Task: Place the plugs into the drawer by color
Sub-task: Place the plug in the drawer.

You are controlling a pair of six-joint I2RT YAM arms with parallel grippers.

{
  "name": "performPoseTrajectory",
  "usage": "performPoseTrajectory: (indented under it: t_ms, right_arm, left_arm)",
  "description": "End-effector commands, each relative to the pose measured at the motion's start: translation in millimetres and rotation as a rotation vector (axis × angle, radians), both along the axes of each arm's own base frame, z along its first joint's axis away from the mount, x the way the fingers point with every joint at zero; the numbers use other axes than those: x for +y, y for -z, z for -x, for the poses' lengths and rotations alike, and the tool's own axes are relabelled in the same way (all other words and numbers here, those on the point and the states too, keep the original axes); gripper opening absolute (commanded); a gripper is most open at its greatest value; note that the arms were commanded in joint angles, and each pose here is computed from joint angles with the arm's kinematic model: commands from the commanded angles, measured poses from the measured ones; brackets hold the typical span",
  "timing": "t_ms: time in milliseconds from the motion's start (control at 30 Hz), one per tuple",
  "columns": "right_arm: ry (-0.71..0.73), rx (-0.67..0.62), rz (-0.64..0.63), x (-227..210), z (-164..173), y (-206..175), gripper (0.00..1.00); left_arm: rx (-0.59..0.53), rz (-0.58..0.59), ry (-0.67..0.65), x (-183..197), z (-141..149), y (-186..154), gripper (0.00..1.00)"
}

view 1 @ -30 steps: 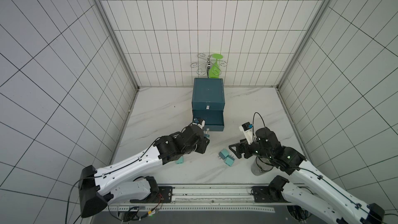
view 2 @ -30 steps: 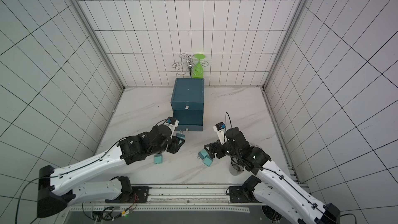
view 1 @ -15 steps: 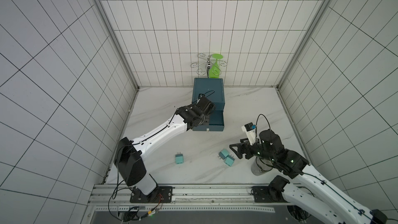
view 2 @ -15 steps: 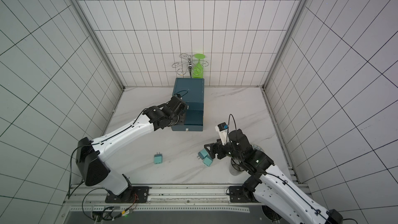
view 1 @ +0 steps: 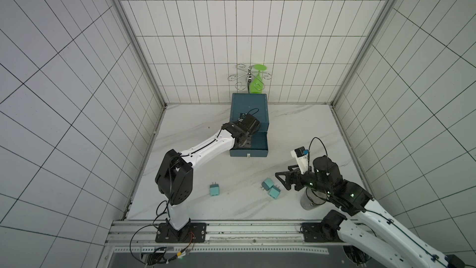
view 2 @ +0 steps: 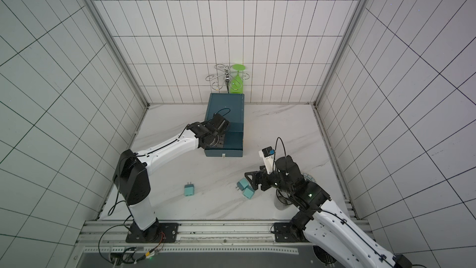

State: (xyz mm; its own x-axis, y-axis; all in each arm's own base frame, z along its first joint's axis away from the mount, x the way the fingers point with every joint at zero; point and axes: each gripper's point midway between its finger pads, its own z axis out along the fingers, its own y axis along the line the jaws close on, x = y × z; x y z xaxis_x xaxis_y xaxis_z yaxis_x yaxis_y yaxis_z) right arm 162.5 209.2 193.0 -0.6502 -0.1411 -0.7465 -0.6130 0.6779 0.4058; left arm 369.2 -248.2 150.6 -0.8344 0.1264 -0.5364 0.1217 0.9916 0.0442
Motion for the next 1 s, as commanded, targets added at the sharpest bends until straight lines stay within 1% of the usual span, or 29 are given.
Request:
performPoseTrajectory:
  t_ms: [0,33,67,167,200,300,367,433,600,767,833,867,900,967]
  right_arm:
    - [0.008,0.024,0.012,0,-2,12,0.91]
    - [0.009,0.023,0.013,-1,-2,12,0.91]
    - [0.008,0.021,0.012,-1,-2,11,0.91]
    - [0.021,0.007,0.01,-3,-3,10,0.91]
    - [0.024,0.005,0.011,-3,-4,10,0.91]
    - [0.024,0.014,0.022,-3,-5,13,0.91]
    - [0.025,0.017,0.027,-3,-5,15,0.91]
    - [0.026,0.018,0.029,-2,-6,14,0.91]
    - [0.028,0.018,0.035,-3,-6,16,0.92]
    - [0.03,0.015,0.036,-3,-7,15,0.92]
    - [0.032,0.015,0.04,-4,-7,16,0.92]
    - [0.031,0.017,0.042,-4,-7,17,0.92]
    - [0.029,0.019,0.045,-4,-7,18,0.92]
    - [0.031,0.018,0.046,-4,-7,18,0.92]
  left_arm:
    - [0.042,-0.03,-0.007,4,-3,28,0.03]
    - [0.045,-0.031,-0.005,5,0,26,0.0]
    - [0.007,-0.029,-0.009,5,3,20,0.0]
    - [-0.085,0.05,0.0,3,4,-11,0.02]
    - [-0.119,0.056,-0.004,6,4,-21,0.0]
    - [-0.153,0.112,0.008,7,10,-31,0.0]
    - [-0.15,0.138,0.02,5,14,-25,0.0]
    - [-0.132,0.14,0.034,2,15,-13,0.0]
    - [-0.031,0.061,0.014,4,11,17,0.0]
    - [-0.017,0.044,0.025,-4,3,30,0.0]
    - [-0.005,0.021,0.021,-4,1,33,0.03]
    - [0.001,0.014,0.015,-3,1,36,0.06]
    - [0.005,0.008,0.002,-1,1,38,0.13]
    - [0.002,-0.005,-0.025,4,1,40,0.32]
